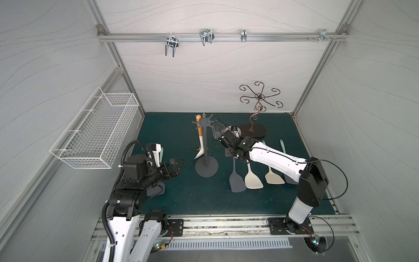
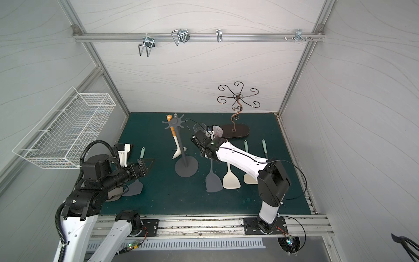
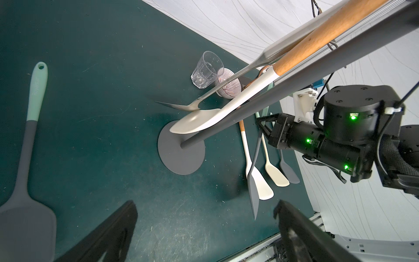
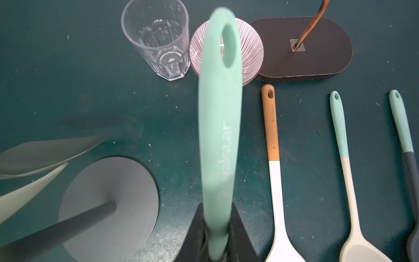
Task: Take the spatula off the kitchen utensil rack
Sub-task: Place the spatula at the center of the board.
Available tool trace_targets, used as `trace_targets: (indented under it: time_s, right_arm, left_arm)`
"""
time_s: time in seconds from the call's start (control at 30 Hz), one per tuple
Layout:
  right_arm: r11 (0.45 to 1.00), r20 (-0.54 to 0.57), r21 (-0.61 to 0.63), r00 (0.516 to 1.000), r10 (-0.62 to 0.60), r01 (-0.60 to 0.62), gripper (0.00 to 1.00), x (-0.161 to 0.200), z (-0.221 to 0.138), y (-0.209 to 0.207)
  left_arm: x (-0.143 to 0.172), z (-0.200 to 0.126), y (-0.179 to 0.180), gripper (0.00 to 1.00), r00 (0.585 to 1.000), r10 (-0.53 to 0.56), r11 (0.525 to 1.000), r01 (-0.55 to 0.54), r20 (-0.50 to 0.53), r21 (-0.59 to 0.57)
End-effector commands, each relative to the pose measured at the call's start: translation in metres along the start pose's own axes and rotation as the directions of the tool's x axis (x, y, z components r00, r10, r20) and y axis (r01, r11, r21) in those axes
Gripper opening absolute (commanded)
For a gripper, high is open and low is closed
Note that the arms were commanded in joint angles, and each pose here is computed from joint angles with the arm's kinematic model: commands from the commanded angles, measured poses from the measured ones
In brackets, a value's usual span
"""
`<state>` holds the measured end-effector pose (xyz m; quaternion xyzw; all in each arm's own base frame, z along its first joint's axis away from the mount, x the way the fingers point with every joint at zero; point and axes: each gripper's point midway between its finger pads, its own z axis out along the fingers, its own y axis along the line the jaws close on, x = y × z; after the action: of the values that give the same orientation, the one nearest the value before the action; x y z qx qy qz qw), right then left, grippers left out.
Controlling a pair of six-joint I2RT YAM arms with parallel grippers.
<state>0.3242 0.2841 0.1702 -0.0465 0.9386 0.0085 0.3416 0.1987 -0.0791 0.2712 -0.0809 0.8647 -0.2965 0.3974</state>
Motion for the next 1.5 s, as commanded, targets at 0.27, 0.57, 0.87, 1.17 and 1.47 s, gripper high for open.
trace_targets:
  time_s: [0.27,0.57,0.87,1.17,1.47]
  right_arm:
    - [0.992,0.1,-0.115,0.994,0.053,-0.041,0.0,-0.039,-0.056,0.003]
    - [0.991,-0.082,-0.093,0.992,0.093,-0.1,0.0,-0.012,-0.02,-0.022]
    - [0.997,-0.265,0.023,0.962,0.073,-0.069,0.0,0.016,0.027,-0.021]
    - [0.997,-0.357,0.064,0.931,0.072,-0.052,0.0,0.031,0.065,-0.02]
    - [0.999,-0.428,0.043,0.903,0.046,-0.03,0.0,0.044,0.091,-0.011]
  left_arm:
    - [-0.005,-0.003,-0.008,0.99,1.0,0.006,1.0,-0.006,0.016,0.029]
    - [-0.006,0.019,-0.006,0.99,0.998,-0.069,0.995,0.069,0.002,0.078]
    - [-0.01,0.028,0.002,0.99,0.997,-0.075,0.996,0.074,0.011,0.055]
    - [-0.005,0.029,0.005,0.99,0.997,-0.076,0.996,0.076,0.006,0.046]
    - [-0.003,0.03,0.007,0.99,0.997,-0.072,0.997,0.072,0.0,0.043]
